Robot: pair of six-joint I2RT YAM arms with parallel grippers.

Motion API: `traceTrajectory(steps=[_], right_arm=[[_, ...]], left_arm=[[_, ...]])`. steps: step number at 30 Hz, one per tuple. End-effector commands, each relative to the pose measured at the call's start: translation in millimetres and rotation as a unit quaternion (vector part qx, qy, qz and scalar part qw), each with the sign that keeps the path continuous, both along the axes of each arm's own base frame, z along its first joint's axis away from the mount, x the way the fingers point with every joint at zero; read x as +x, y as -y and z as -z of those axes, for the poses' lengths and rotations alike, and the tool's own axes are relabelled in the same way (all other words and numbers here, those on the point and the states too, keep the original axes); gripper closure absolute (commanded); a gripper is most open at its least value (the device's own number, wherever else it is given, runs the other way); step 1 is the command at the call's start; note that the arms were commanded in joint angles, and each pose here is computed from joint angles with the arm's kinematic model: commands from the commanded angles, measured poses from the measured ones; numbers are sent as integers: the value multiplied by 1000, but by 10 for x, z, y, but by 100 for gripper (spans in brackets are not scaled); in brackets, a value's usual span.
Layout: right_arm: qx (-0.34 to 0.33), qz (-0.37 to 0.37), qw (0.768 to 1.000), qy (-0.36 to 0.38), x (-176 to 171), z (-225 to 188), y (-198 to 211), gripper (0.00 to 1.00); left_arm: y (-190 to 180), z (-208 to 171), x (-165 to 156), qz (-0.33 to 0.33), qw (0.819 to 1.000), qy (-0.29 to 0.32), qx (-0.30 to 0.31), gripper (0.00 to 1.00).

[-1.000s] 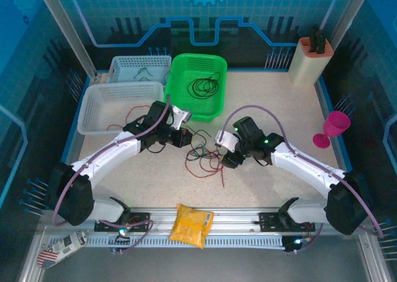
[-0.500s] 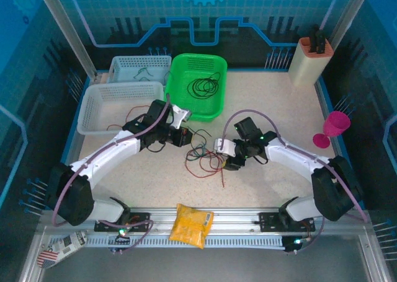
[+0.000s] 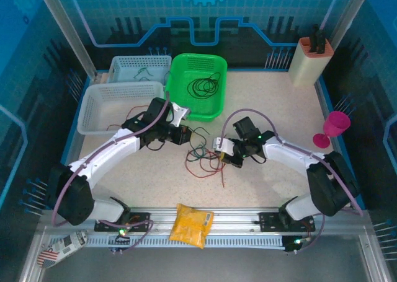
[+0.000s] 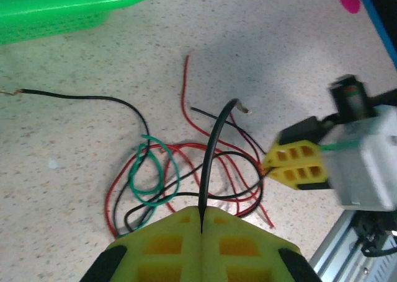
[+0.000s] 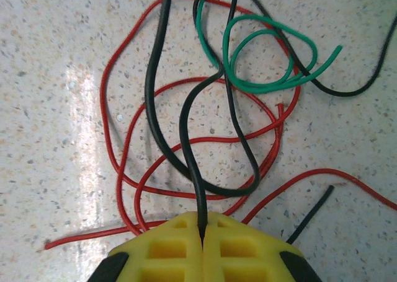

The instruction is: Untangle the cables

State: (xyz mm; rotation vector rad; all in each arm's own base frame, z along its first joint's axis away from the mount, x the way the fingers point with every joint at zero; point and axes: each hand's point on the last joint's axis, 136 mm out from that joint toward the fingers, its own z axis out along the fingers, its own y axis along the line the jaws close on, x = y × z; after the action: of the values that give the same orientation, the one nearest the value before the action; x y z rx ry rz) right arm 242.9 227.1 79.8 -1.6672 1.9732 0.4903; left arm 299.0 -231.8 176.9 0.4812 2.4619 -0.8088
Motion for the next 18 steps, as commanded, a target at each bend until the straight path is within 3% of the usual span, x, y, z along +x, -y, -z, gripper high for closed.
traceTrajectory(steps=[1, 4, 10, 18], right_arm=[[53, 36, 998, -2, -1, -398, 30, 100], [123, 96, 988, -5, 69, -738, 148, 100], [261, 206, 943, 0, 187, -1421, 509, 100], [327, 312, 892, -2, 364, -1824, 941, 100]], left_arm=[[-149, 74, 104, -29, 998, -2, 57, 100], [-162, 125, 128, -32, 997, -11, 70, 100], [-308, 159, 128, -46, 993, -11, 109, 100], [-586, 98, 60, -70, 989, -18, 132, 100]])
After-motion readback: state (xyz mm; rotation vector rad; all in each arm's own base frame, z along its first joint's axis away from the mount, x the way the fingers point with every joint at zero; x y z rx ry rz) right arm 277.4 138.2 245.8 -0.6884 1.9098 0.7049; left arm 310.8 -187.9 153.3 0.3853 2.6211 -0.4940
